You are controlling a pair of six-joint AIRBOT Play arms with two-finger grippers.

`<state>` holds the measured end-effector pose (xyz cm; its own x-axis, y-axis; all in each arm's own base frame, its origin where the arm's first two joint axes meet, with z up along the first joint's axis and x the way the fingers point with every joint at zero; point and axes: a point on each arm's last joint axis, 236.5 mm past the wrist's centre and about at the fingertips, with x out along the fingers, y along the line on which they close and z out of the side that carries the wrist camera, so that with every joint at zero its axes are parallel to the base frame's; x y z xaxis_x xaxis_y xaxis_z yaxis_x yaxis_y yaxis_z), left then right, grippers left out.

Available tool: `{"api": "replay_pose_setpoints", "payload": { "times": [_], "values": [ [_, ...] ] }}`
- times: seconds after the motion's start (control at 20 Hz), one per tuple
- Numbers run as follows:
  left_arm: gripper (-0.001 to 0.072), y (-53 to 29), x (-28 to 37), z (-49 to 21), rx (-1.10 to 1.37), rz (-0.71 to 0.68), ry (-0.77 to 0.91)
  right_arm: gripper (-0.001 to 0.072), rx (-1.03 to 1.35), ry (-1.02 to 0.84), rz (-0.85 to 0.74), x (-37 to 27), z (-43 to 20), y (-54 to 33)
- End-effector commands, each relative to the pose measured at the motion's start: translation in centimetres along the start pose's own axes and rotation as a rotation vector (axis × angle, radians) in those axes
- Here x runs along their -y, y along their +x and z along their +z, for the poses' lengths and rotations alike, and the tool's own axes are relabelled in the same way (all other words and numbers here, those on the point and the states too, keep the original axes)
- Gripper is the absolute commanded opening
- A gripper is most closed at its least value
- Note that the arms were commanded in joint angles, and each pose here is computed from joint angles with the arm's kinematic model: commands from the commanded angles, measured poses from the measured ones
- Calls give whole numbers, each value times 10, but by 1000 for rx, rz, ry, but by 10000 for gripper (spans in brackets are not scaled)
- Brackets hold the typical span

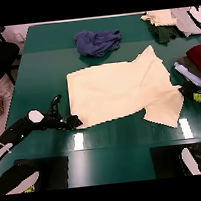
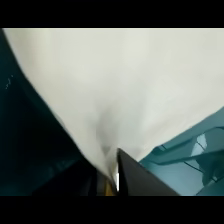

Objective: Fold the shirts.

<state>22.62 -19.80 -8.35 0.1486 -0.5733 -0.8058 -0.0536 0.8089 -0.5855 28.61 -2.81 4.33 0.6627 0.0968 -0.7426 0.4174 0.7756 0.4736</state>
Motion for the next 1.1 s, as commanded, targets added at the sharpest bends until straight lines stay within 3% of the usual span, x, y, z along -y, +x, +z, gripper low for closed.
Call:
{"api": "replay_pose_setpoints", "payload": {
  "times": [0.0,0.05,0.2,0.4,0.55,0.8,1.05],
  "values": [
    [84,0,5,19,85,-6,-11,23,1,-1,1,0,0,0],
    [28,0,6,19,86,-8,-7,24,3,-1,1,-1,1,0],
    [26,-3,16,20,74,-29,-2,23,10,-1,2,-1,2,-1],
    [25,-43,75,53,122,-107,151,23,35,-81,22,-16,18,-17],
    [24,-127,133,105,379,-132,275,23,149,-159,67,-47,54,-58],
    [24,-303,192,139,788,-11,491,24,341,-304,136,-99,90,-144],
    [25,-381,207,110,838,77,572,23,483,-554,148,-136,87,-232]
  ]
}}
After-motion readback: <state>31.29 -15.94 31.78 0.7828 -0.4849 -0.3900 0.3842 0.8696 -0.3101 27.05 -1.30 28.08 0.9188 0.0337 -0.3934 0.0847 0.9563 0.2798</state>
